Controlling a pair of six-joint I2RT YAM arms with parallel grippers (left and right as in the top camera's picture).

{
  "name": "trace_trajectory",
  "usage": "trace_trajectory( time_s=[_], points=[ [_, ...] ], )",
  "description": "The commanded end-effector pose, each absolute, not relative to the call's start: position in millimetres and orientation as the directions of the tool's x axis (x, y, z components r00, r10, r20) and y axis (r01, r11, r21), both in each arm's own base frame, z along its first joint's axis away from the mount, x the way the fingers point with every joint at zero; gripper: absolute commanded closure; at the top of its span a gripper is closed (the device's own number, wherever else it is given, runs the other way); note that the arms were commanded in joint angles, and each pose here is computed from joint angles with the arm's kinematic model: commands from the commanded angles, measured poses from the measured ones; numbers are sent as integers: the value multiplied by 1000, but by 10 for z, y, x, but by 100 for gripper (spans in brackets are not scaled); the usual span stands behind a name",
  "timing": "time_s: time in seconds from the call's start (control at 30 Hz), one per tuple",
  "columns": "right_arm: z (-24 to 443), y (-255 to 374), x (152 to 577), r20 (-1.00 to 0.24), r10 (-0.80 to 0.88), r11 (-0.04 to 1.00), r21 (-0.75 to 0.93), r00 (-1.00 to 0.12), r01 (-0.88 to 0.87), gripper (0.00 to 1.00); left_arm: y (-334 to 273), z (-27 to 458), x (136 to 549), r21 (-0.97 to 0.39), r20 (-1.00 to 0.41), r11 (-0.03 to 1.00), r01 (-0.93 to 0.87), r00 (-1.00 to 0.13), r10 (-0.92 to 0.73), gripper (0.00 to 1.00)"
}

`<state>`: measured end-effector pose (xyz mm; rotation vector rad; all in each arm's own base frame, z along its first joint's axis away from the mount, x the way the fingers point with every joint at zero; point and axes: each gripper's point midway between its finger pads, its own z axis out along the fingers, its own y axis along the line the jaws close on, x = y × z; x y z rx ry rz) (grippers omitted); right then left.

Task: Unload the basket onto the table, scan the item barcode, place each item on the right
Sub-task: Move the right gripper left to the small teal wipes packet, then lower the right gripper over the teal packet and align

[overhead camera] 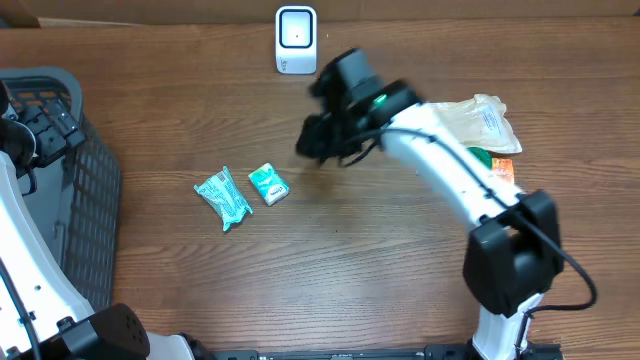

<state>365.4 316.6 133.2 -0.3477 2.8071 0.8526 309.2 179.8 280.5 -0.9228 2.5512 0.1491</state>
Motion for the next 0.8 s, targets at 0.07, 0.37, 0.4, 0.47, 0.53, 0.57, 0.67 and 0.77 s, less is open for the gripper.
trace_trajectory(
  time_s=[0.07, 0.37, 0.4, 0.47, 0.53, 0.57, 0.67, 0.77],
  points=[
    [982, 3604, 3488, -172, -79, 824, 543, -982, -162, 92, 1806, 2817, 3104, -47, -426, 770, -637, -684, -592, 1],
    [579, 3980, 3272, -161, -65, 862, 488, -985, -137, 93, 1806, 2817, 3104, -47, -426, 770, -637, -684, -592, 0],
    [562, 3997, 3249, -158, -71, 862, 487, -985, -140, 93, 1806, 2817, 3104, -47, -426, 770, -637, -684, -592, 1],
    [483, 4017, 3206, -146, -82, 867, 478, -986, -143, 93, 1806, 2817, 3104, -47, -426, 770, -637, -684, -592, 0],
    [423, 4018, 3187, -136, -86, 871, 471, -987, -140, 93, 1806, 2817, 3104, -47, -426, 770, -637, -684, -592, 0],
    [390, 4011, 3182, -130, -86, 874, 466, -988, -138, 93, 1806, 2817, 3104, -47, -426, 770, -637, -684, -592, 0],
    [310, 3989, 3161, -111, -85, 882, 454, -990, -127, 92, 1806, 2817, 3104, -47, -426, 770, -637, -684, -592, 1],
    [180, 3938, 3113, -77, -88, 896, 429, -993, -113, 92, 1806, 2817, 3104, -47, -426, 770, -637, -684, -592, 0]
  ],
)
